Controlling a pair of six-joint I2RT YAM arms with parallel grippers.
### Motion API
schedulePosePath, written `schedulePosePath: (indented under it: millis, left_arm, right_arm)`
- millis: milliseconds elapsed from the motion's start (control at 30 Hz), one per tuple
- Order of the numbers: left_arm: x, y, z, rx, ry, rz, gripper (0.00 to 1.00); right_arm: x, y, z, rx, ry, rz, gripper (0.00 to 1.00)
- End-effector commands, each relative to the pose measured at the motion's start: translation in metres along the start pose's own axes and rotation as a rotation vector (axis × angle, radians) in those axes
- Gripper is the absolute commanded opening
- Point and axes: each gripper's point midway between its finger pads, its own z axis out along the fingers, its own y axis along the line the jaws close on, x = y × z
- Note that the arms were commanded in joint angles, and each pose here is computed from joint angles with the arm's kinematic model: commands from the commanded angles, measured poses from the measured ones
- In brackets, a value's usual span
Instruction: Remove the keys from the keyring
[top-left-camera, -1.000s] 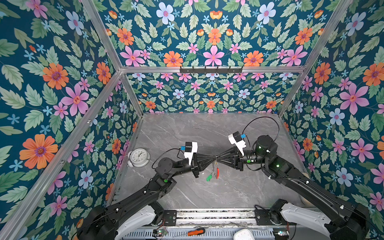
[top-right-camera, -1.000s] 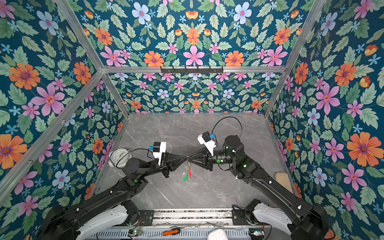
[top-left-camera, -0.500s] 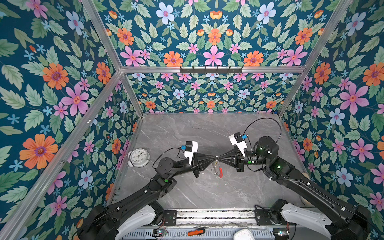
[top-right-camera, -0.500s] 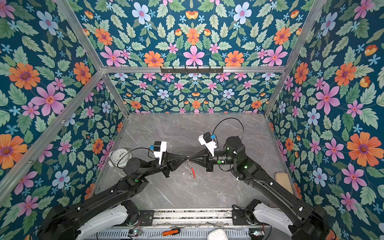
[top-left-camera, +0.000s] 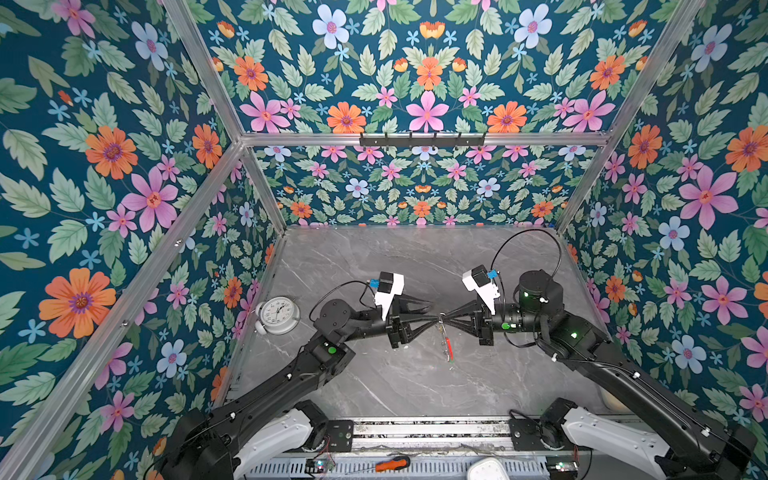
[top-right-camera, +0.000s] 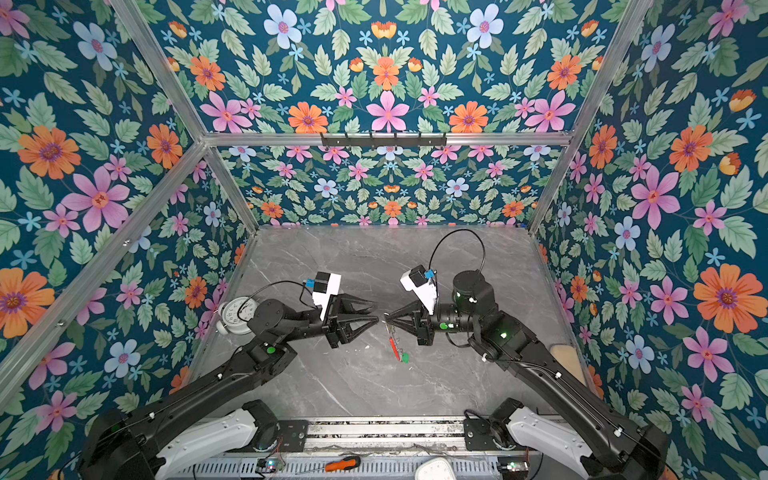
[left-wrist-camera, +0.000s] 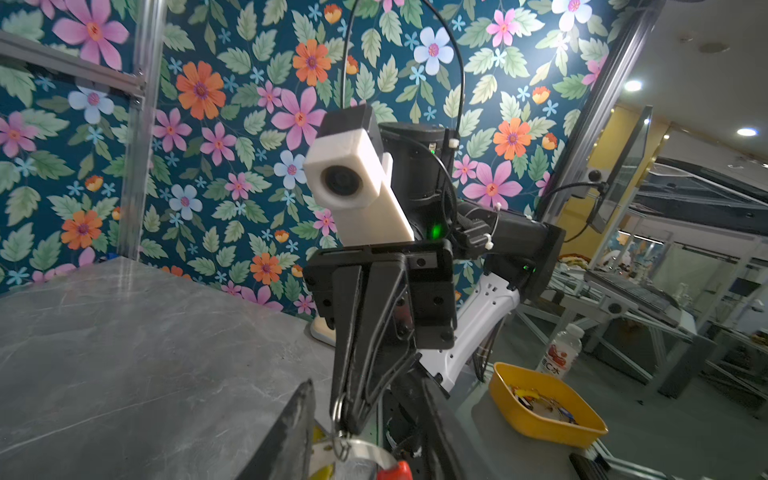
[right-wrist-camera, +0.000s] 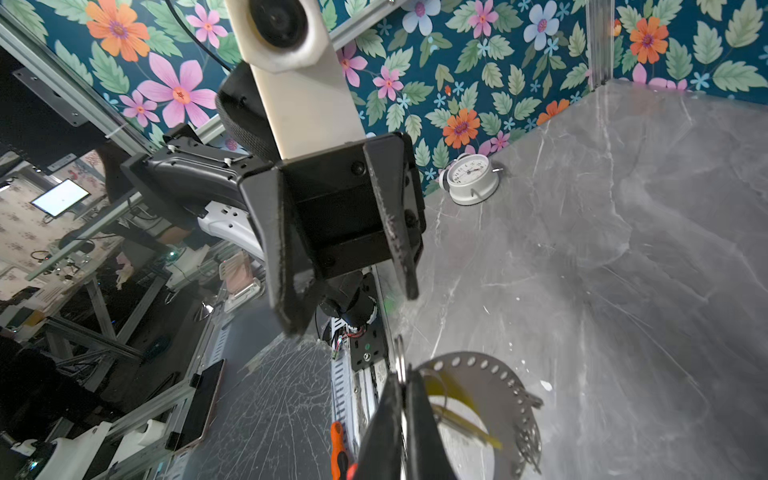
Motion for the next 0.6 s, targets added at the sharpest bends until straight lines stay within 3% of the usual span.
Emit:
schedulePosePath:
  millis: [0, 267, 567]
  left_arm:
    - [0.018, -0.002, 0.002, 0.026, 0.107, -0.045, 0.43]
    - [0.026, -0.004, 0.005, 0.039, 0.206, -0.099, 0.41]
    - [0.026, -0.007, 0.007, 0.067, 0.231, -0.114, 0.30]
  right_arm:
    - [0.009, 0.000, -0.004, 0.019, 0.050, -0.016, 0.00]
    - [0.007, 0.010, -0.007, -0.006, 0.079, -0.031, 0.00]
    - [0.003, 0.009, -0.006, 0.004, 0.074, -0.031, 0.00]
